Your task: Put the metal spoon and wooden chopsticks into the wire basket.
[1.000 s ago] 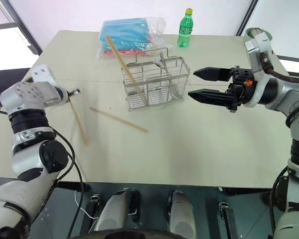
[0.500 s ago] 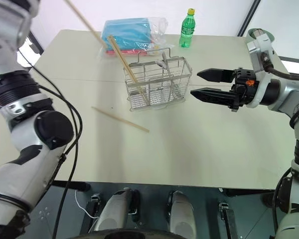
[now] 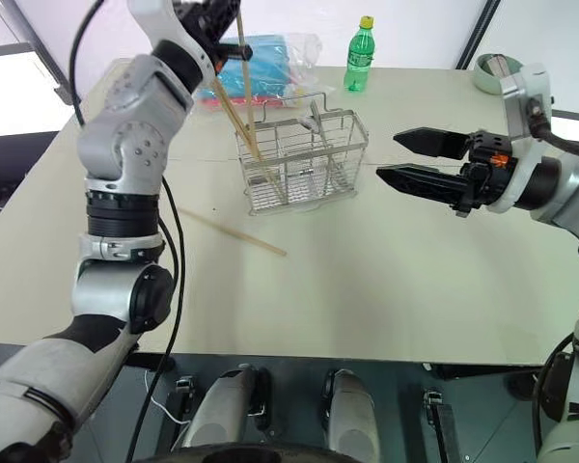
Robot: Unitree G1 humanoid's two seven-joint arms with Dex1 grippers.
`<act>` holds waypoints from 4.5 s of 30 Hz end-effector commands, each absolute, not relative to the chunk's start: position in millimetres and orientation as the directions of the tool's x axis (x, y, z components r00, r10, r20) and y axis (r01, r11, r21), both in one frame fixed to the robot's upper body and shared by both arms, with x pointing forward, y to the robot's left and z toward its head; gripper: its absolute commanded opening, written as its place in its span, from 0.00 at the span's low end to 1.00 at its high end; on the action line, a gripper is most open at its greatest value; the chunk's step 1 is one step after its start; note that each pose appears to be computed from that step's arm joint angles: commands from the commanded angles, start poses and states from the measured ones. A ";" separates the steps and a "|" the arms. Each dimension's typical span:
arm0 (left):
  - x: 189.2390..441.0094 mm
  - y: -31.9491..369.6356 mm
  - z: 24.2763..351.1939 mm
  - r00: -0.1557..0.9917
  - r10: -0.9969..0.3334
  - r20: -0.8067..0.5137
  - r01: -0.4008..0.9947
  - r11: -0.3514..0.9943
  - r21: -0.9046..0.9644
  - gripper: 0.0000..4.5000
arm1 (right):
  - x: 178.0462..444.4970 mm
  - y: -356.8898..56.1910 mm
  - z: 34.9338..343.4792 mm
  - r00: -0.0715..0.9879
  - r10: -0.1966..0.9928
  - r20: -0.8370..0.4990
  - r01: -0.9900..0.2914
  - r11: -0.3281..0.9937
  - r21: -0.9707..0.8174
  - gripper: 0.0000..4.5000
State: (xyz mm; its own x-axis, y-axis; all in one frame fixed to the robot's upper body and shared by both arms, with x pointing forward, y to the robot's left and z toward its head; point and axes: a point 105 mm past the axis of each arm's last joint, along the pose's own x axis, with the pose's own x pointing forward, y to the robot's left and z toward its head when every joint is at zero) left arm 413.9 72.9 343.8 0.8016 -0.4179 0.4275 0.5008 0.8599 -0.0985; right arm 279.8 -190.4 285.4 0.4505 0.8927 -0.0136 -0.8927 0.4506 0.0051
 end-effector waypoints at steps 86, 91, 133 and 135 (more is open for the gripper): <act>420.2 273.7 338.1 0.862 0.473 0.185 -0.417 0.867 -0.272 0.01 | 296.1 -175.5 280.1 0.342 0.940 -0.012 -0.940 0.342 -0.003 0.99; 395.6 257.7 439.3 0.779 0.290 0.555 -0.216 0.956 -0.197 0.01 | 295.6 -176.1 279.2 0.342 0.940 -0.011 -0.940 0.342 -0.007 0.99; 387.6 58.8 349.0 0.727 -0.461 0.509 0.554 0.832 -0.038 0.99 | 292.6 -192.8 297.9 0.477 0.879 0.030 -0.879 0.477 -0.019 0.99; 380.6 63.7 359.5 0.708 -0.473 0.525 0.563 0.826 -0.017 0.99 | 294.9 -193.8 297.2 0.476 0.879 0.021 -0.879 0.476 -0.028 0.99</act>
State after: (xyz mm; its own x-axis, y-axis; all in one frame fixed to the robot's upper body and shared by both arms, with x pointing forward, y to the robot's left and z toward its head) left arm 397.8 63.0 327.5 0.7713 -0.4585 0.4414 0.5355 0.8423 -0.0608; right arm 297.1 -192.8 285.5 0.4817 0.8763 0.0009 -0.8760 0.4815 0.0281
